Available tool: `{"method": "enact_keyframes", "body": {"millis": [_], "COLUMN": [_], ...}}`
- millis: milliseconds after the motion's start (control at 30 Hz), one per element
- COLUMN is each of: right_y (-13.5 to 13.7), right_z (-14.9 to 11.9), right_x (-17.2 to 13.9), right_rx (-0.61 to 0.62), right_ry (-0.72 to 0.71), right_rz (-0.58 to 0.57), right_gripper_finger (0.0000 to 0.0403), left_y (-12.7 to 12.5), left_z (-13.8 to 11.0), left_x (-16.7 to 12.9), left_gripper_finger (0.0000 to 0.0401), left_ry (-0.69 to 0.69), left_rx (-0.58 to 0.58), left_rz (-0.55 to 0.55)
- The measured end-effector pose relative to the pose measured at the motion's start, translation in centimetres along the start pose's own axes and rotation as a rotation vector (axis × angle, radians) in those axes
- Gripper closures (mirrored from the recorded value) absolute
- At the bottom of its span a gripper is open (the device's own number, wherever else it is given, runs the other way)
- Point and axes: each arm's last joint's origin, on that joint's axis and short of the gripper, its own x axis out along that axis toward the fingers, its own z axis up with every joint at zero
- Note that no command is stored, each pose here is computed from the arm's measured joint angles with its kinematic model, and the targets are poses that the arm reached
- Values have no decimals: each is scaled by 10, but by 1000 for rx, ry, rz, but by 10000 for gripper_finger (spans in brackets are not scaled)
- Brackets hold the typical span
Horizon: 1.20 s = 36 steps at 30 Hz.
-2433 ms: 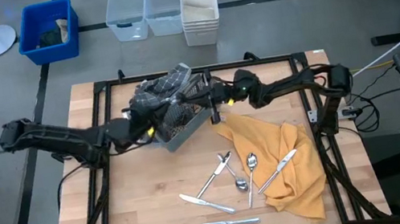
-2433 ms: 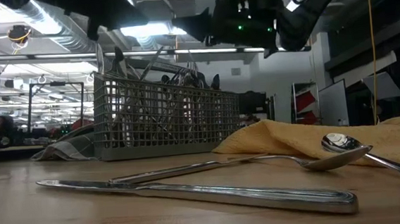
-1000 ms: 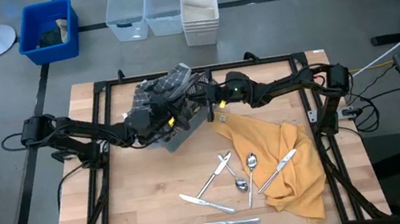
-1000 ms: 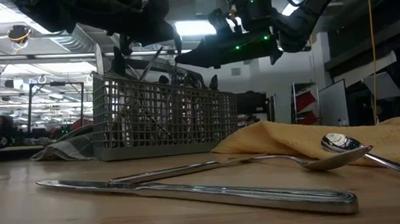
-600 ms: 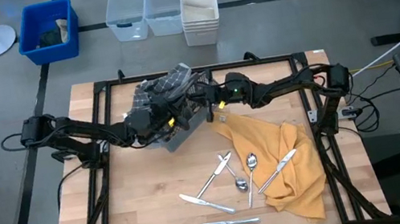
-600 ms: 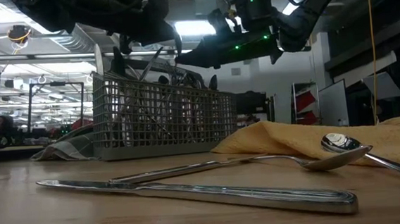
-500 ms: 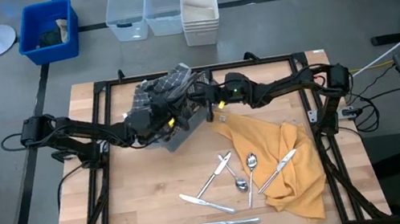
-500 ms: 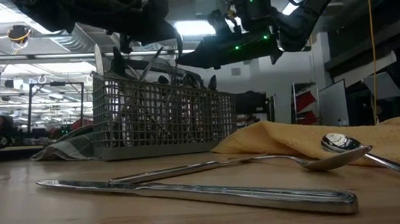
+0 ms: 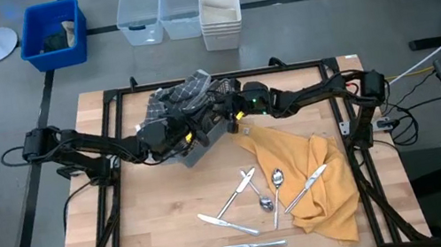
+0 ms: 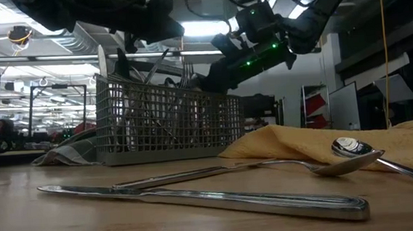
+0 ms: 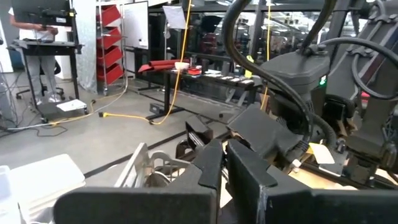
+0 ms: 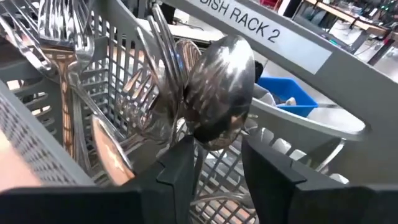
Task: Sort silverware
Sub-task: Put the silver spoon into the gray silverware basket
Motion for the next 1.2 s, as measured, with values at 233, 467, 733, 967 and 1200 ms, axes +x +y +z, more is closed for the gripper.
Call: {"method": "enact_keyframes", "body": {"millis": [233,467,733,967,1200], "right_y": [-2,-9,-8,28,77], "right_z": [8,31,54,73,74], "right_x": [-13,-37,-63,-90,-106], "right_rx": [0,-1,-7,-42,-97], "right_ry": [53,33,5,5,73], "right_rz": [17,12,45,253,452], "right_gripper_finger": [267,267,267,267,267], "left_y": [0,0,-9,-35,-57], "left_z": [0,0,-1,-4,-15], "left_x": [0,0,-7,-27,-53], "left_gripper_finger": [386,386,386,386,386], "left_ry": [1,0,8,31,131], "left_rx": [1,1,2,35,8], "left_rz": [4,5,-46,-274,-401]}}
